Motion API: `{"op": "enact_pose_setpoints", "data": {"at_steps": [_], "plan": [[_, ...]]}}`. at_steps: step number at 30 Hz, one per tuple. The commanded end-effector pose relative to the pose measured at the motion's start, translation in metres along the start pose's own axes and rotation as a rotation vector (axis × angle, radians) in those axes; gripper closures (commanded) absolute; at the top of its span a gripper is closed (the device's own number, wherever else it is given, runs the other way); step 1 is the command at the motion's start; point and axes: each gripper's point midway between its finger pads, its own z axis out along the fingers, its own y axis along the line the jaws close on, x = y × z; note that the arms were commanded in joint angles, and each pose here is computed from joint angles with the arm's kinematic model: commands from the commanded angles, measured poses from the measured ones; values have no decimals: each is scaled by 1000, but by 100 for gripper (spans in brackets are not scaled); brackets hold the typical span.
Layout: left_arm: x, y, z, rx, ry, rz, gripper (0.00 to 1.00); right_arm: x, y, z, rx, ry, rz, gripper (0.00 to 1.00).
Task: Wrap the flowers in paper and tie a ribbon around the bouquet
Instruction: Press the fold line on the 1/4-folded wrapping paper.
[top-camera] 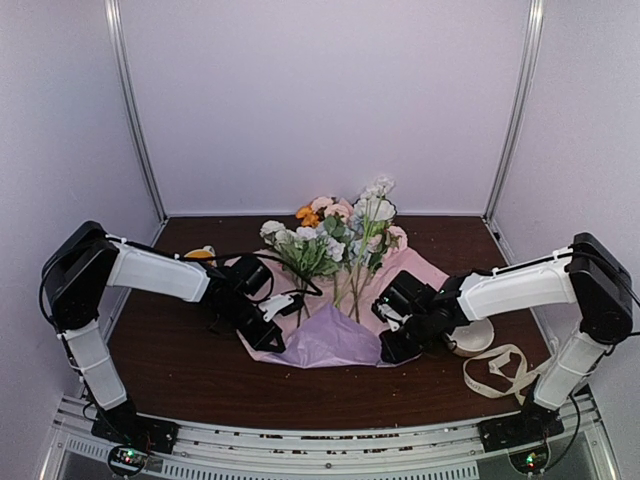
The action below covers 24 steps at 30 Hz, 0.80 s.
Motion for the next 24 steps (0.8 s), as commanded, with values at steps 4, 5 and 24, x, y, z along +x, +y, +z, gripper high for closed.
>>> {"op": "enact_pose_setpoints", "data": {"at_steps": [4, 5, 24], "plan": [[7, 3, 4, -1, 39, -10, 100, 33, -48, -14, 216, 51, 90, 84], [8, 3, 4, -1, 39, -11, 100, 31, -50, -17, 227, 45, 88, 84], [4, 4, -2, 7, -12, -34, 100, -37, 142, 6, -344, 26, -201, 88]]}}
